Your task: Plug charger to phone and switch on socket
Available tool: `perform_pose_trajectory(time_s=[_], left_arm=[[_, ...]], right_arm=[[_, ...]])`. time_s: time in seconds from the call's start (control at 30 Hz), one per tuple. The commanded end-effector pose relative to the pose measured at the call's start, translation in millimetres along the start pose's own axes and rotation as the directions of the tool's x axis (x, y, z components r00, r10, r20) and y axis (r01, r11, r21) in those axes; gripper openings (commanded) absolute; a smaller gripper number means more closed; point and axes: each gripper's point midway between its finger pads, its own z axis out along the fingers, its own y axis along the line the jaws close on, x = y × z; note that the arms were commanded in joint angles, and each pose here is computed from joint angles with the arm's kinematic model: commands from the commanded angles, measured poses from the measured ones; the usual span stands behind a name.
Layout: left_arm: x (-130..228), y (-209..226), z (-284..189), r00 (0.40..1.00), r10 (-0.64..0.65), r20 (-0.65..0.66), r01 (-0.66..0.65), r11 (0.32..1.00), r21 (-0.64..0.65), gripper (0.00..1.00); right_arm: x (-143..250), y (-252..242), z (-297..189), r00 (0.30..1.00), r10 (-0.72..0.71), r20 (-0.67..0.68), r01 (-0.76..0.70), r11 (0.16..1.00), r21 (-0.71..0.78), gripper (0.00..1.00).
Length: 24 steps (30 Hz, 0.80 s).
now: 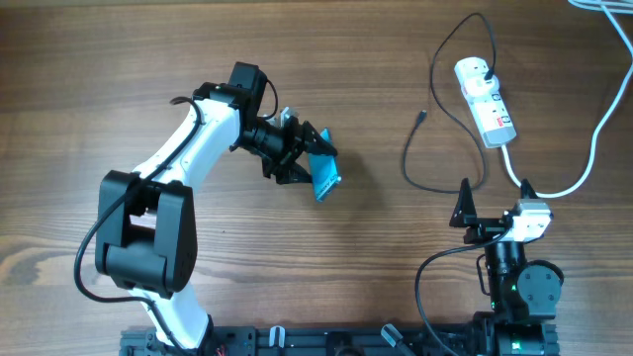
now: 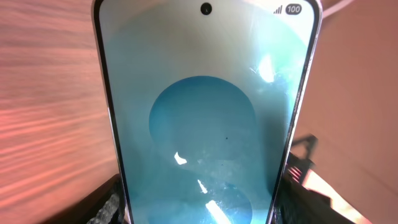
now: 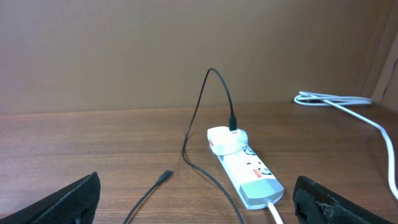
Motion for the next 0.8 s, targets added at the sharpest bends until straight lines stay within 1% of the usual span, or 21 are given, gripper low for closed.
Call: perform_pose_trajectory(time_s=[0.0,0.2,0.4,0.47,0.6,0.63,0.67,0.73,0.77], left_arm=[[13,-30,-7,0.996,0.009,-0.094,0.005,0.988,0.151,0.58],[16,-33,-8,0.994,-0.001,-0.111,0.020,0.986,0.167,0.59],[17,-35,-8,0.991,-0.044,-0.127,0.066,0.983,0.172,0.58],[17,-35,-8,0.991,-0.042,-0.125,0.064,0.983,0.173,0.60],[17,-35,-8,0.991,-0.040,-0.124,0.061,0.983,0.174,0.60],[17,-35,-8,0.992,-0.040,-0.124,0.061,0.983,0.174,0.60],[16,-35,-8,0.992,-0.039,-0.123,0.060,0.983,0.174,0.60],[16,-36,-8,0.992,-0.036,-0.122,0.057,0.983,0.176,0.60],[15,-36,-8,0.992,-0.031,-0.119,0.052,0.983,0.178,0.60]], right_arm=[[-1,3,0,1.000,-0.011,0.006,0.011,1.000,-0.017,1.00],[-1,3,0,1.000,-0.011,0.006,0.011,1.000,-0.018,1.00],[-1,3,0,1.000,-0.011,0.006,0.011,1.000,-0.018,1.00],[-1,3,0,1.000,-0.011,0.006,0.011,1.000,-0.018,1.00],[-1,3,0,1.000,-0.006,0.007,0.006,1.000,-0.021,1.00],[-1,7,0,1.000,0.015,0.005,-0.015,0.999,-0.040,1.00],[-1,12,-1,0.997,0.076,0.002,-0.076,0.995,-0.070,1.00],[-2,17,-1,0.974,0.228,-0.014,-0.228,0.969,-0.096,1.00],[-2,18,-1,0.948,0.317,-0.024,-0.317,0.943,-0.102,1.00]])
